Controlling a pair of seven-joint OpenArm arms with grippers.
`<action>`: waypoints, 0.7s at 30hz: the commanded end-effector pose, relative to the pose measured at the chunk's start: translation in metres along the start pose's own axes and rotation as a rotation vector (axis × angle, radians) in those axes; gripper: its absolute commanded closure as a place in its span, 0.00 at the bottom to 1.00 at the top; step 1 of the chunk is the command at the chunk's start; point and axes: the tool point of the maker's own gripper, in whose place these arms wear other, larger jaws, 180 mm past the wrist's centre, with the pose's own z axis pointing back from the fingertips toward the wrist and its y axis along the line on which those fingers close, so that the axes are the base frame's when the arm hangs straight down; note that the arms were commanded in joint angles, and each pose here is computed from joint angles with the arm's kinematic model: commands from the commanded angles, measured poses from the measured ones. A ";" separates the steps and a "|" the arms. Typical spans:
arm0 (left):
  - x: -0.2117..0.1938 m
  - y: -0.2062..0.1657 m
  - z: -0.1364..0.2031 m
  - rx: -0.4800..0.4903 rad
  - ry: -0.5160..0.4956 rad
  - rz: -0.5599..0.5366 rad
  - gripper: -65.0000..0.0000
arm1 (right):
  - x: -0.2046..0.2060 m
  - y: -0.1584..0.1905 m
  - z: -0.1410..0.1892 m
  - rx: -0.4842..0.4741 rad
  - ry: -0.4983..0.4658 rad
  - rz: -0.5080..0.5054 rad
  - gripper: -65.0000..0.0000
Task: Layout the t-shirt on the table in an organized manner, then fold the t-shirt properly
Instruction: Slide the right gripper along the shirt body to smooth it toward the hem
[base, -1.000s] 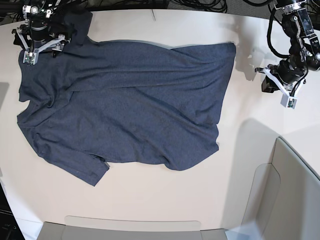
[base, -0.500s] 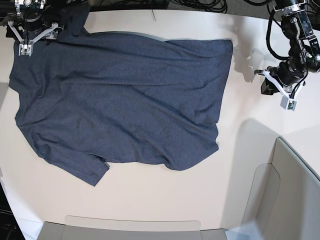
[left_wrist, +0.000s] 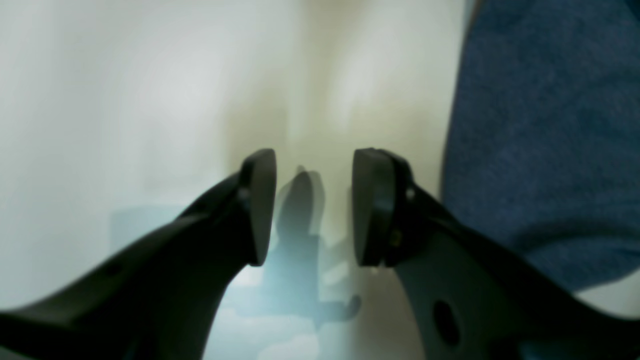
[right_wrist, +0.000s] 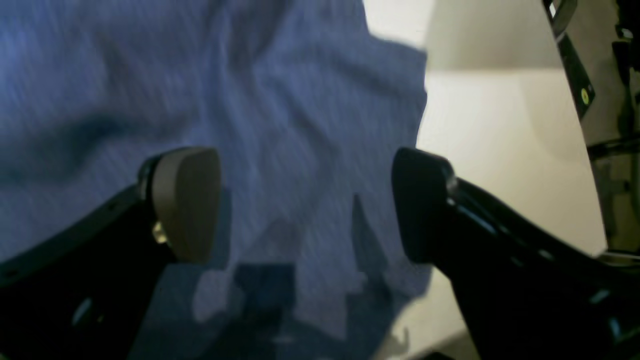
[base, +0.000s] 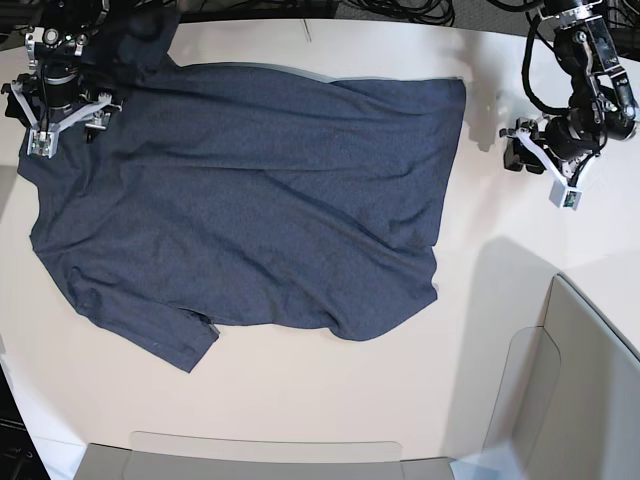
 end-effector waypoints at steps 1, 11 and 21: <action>0.013 -0.001 0.004 -0.005 -0.044 -0.010 0.61 | 0.020 -0.001 0.001 -0.011 -0.064 -0.015 0.20; 0.112 -0.060 -0.009 -0.133 -0.236 -0.114 0.74 | 0.128 0.016 -0.034 0.034 -0.282 -0.194 0.20; 0.178 -0.142 -0.064 -0.330 -0.174 -0.284 0.96 | 0.181 0.090 -0.127 0.245 -0.188 -0.230 0.20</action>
